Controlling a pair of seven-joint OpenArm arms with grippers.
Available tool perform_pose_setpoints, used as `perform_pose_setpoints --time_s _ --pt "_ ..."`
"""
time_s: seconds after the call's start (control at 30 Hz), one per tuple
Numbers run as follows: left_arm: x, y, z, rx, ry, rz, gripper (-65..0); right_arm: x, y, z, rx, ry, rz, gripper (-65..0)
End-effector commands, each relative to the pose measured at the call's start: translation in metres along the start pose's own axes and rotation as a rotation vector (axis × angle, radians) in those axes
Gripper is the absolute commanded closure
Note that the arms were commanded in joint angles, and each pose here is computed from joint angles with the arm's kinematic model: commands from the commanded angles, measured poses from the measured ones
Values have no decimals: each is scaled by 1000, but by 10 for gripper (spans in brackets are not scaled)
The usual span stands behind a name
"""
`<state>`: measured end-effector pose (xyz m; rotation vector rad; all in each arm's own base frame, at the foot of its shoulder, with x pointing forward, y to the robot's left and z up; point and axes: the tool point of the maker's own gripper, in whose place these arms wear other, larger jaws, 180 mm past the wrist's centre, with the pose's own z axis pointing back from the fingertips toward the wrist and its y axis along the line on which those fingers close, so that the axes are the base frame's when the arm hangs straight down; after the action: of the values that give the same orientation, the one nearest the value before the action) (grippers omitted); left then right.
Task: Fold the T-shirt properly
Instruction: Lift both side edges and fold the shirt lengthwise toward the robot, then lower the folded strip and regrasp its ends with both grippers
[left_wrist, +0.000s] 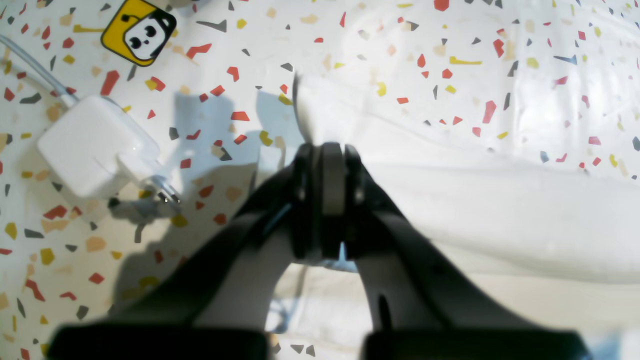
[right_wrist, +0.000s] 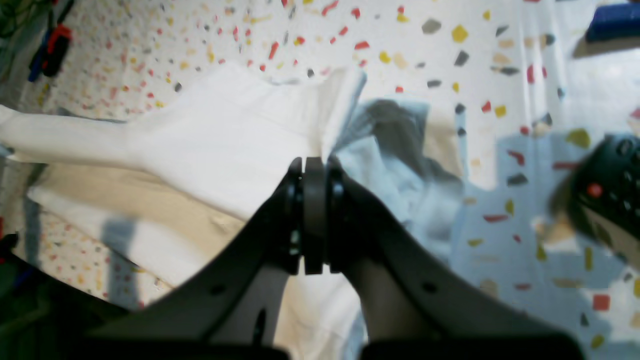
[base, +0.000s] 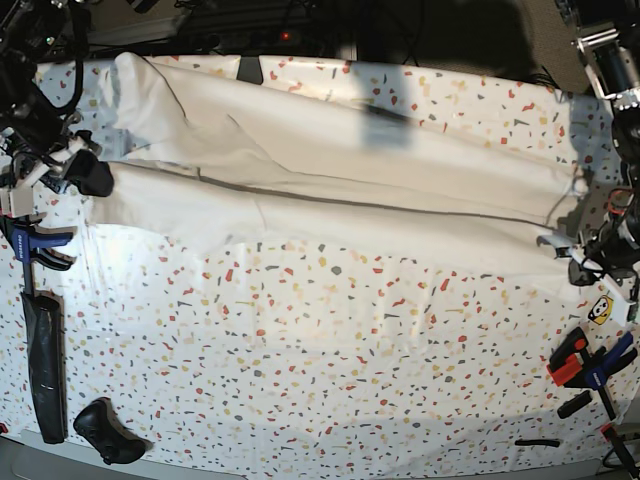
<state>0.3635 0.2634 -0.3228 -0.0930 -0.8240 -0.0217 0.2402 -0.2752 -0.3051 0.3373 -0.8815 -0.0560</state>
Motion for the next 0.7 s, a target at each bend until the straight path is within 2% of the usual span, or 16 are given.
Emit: perform_pose_setpoints --time_s 0.0,0.1,0.3,0.47,0.67 --pt "14 4 5 12 -44 -9 0 10 -3 5 -17 -28 37 0" --pt "-5 1 3 6 -11 -1 0 0 -10 4 -65 11 39 0" --pt "-32 1 3 10 39 4 0 -16 -12 -1 -103 43 2 0" --pt "-33 0 3 9 36 5 0 -22 -8 -4 -97 46 -18 0" --pt "-33 0 3 9 30 5 0 -37 -28 1 -213 120 -26 0"
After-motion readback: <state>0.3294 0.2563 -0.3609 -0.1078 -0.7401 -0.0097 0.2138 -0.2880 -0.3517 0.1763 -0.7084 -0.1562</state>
